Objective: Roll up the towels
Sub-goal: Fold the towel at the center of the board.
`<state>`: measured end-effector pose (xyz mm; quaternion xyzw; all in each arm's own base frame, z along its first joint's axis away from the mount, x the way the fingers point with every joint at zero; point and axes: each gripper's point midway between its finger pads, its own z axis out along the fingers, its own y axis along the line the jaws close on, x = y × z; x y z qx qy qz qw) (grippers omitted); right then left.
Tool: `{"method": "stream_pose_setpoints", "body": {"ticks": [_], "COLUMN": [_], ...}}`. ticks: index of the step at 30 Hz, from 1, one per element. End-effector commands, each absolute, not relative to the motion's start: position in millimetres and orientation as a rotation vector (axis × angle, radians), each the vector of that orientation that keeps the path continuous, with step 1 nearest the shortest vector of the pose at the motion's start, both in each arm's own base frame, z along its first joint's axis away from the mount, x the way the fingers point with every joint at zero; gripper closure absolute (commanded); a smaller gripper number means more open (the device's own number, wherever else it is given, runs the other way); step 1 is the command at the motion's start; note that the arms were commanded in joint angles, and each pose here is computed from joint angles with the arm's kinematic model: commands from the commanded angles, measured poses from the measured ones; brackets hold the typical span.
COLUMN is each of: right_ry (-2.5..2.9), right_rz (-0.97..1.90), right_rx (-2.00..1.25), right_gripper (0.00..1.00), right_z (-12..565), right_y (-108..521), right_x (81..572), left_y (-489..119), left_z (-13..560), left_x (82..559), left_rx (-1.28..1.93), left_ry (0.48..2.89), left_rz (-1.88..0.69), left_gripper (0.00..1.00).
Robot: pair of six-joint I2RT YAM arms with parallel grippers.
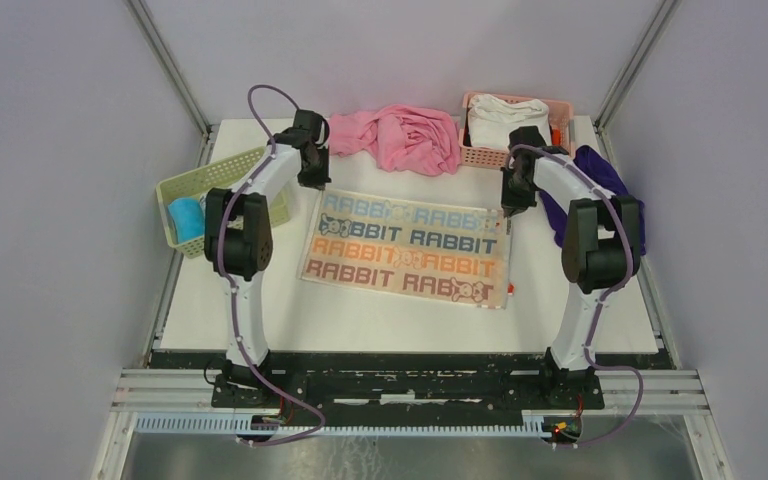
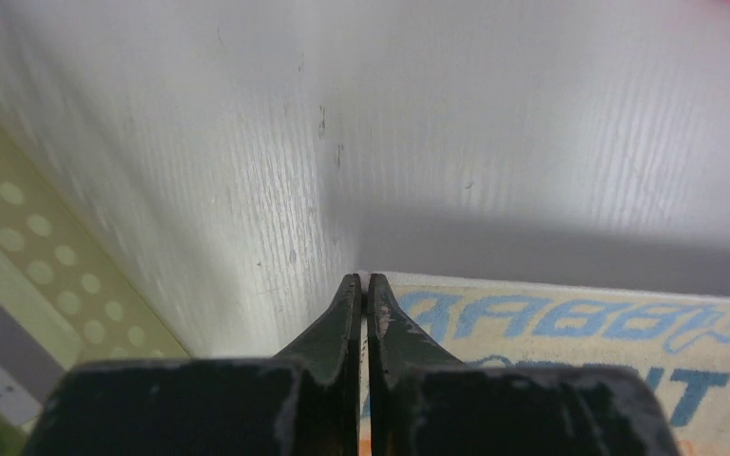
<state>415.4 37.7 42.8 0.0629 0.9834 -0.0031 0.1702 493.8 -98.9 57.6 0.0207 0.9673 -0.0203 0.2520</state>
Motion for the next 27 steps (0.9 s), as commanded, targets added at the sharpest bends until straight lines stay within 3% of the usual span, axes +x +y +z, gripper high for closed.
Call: {"method": "stream_pose_setpoints", "body": {"ticks": [1, 21, 27], "right_ry": [2.666, 2.619, 2.528], "right_rz": [-0.091, 0.028, 0.033], "right_rx": [0.172, 0.263, 0.265], "right_gripper": [1.0, 1.0, 1.0], "right_z": [90.7, 103.0, 117.1], "right_y": [22.6, 27.2, 25.8], "right_x": [435.6, 330.3, 337.6], "left_y": [-94.1, -82.1, -79.0], "left_z": [117.3, 126.7, 137.2], "left_x": [517.8, 422.3, 426.0], "left_rx": [0.124, -0.008, -0.031], "left_ry": [2.464, 2.454, 2.41], "left_rz": [-0.051, -0.124, -0.118], "left_gripper": [0.97, 0.97, 0.97]}}
